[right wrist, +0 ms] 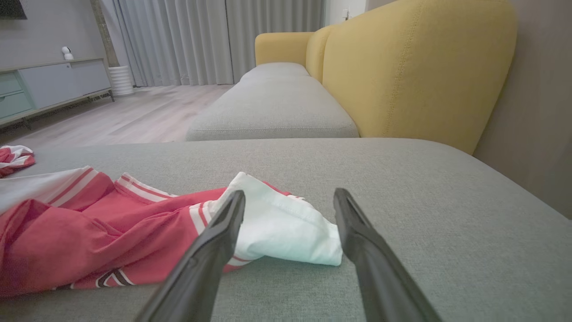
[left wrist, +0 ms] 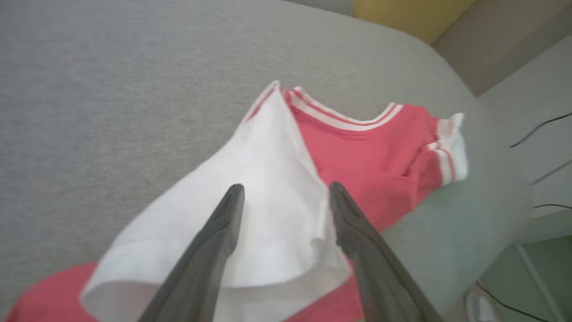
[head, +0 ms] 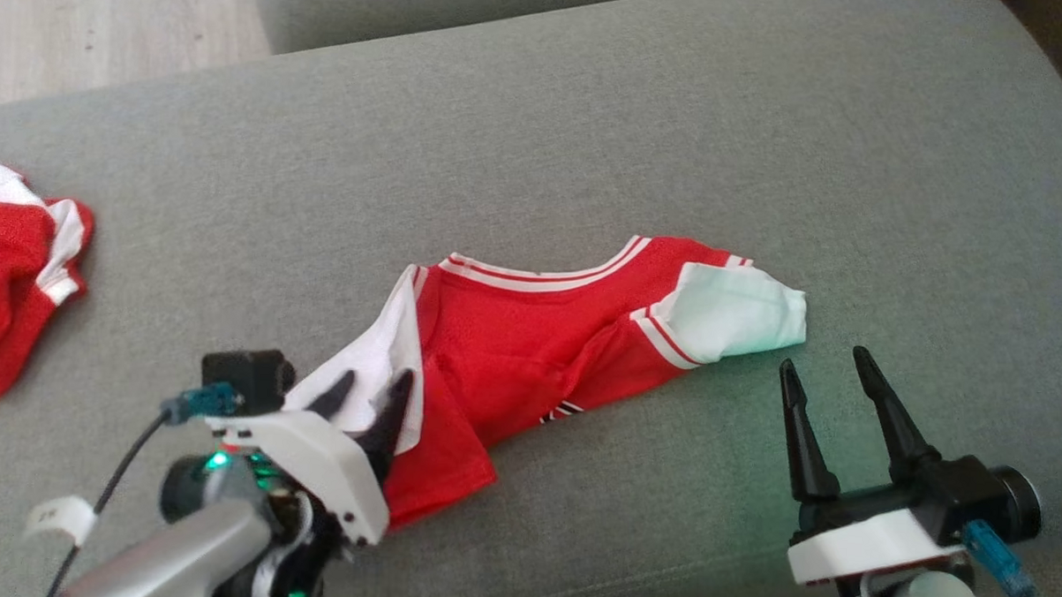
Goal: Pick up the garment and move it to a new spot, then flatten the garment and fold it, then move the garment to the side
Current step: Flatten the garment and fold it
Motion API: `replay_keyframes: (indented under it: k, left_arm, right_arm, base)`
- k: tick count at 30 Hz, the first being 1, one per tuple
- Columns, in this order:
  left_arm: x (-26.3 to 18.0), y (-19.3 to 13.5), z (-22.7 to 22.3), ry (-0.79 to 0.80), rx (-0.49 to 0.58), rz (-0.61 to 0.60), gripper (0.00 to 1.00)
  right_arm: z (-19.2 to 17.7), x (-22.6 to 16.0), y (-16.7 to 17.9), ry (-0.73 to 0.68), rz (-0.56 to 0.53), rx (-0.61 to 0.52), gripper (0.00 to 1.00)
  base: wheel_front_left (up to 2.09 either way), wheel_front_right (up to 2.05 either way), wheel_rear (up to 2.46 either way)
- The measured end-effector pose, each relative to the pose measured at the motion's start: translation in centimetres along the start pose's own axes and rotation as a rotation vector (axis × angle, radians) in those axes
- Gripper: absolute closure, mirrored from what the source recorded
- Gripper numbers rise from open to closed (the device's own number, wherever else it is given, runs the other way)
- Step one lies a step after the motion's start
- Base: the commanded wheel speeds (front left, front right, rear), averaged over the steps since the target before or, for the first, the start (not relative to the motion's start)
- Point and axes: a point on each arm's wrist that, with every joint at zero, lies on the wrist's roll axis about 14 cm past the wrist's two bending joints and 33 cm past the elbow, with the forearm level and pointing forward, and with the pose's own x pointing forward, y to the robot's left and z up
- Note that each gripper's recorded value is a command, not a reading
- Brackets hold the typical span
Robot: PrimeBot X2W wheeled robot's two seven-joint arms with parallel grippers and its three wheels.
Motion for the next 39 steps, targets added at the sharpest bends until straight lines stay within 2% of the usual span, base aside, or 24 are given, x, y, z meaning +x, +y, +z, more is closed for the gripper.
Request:
replay_keyframes:
  k: [1,2,3,6,9,17,27,28,29,33,39]
  left_arm:
    - [0.3,0.7,-0.2,0.008,0.028,0.025,0.0]
    - [0.6,1.2,-0.4,0.021,0.041,0.039,0.2]
    - [0.9,1.6,-0.6,0.04,0.051,0.046,1.0]
    - [1.7,2.2,-1.0,0.081,0.093,0.04,1.0]
    - [3.0,3.0,0.6,0.062,0.139,0.038,1.0]
    - [7.1,3.3,14.0,-0.21,0.293,0.038,1.0]
    - [11.6,2.4,21.4,-0.392,0.483,0.048,1.0]
    - [12.6,2.7,21.4,-0.389,0.468,0.065,0.21]
    - [13.1,3.0,20.8,-0.373,0.461,0.073,0.0]
    - [14.0,4.1,18.7,-0.319,0.455,0.082,0.0]
    - [12.7,6.9,17.6,-0.311,0.431,0.152,0.0]
  right_arm:
    - [-0.1,-0.1,-0.2,0.002,-0.006,0.001,0.0]
    - [-0.1,-0.1,-0.3,0.005,-0.009,0.001,0.0]
    - [-0.2,-0.2,-0.4,0.008,-0.014,0.001,0.0]
    - [-0.4,-0.3,-0.7,0.013,-0.025,0.0,0.0]
    - [-0.4,-0.4,-1.0,0.014,-0.035,0.005,0.0]
    - [1.0,-0.4,-1.9,-0.029,-0.064,0.009,0.0]
    - [0.6,-2.3,-4.3,-0.009,-0.161,0.033,0.0]
    - [0.4,-2.6,-4.6,-0.003,-0.175,0.036,0.0]
    - [0.3,-2.7,-4.8,-0.001,-0.18,0.035,0.0]
    - [0.3,-2.8,-5.0,0.003,-0.189,0.035,0.0]
    - [0.4,-2.2,-5.1,-0.004,-0.183,0.036,0.0]
  base:
    - [0.0,0.0,0.0]
    - [0.0,0.0,0.0]
    - [0.0,0.0,0.0]
    - [0.0,0.0,0.0]
    - [0.0,0.0,0.0]
    - [0.0,0.0,0.0]
    - [0.0,0.0,0.0]
    - [0.0,0.0,0.0]
    - [0.0,0.0,0.0]
    - [0.0,0.0,0.0]
    - [0.0,0.0,0.0]
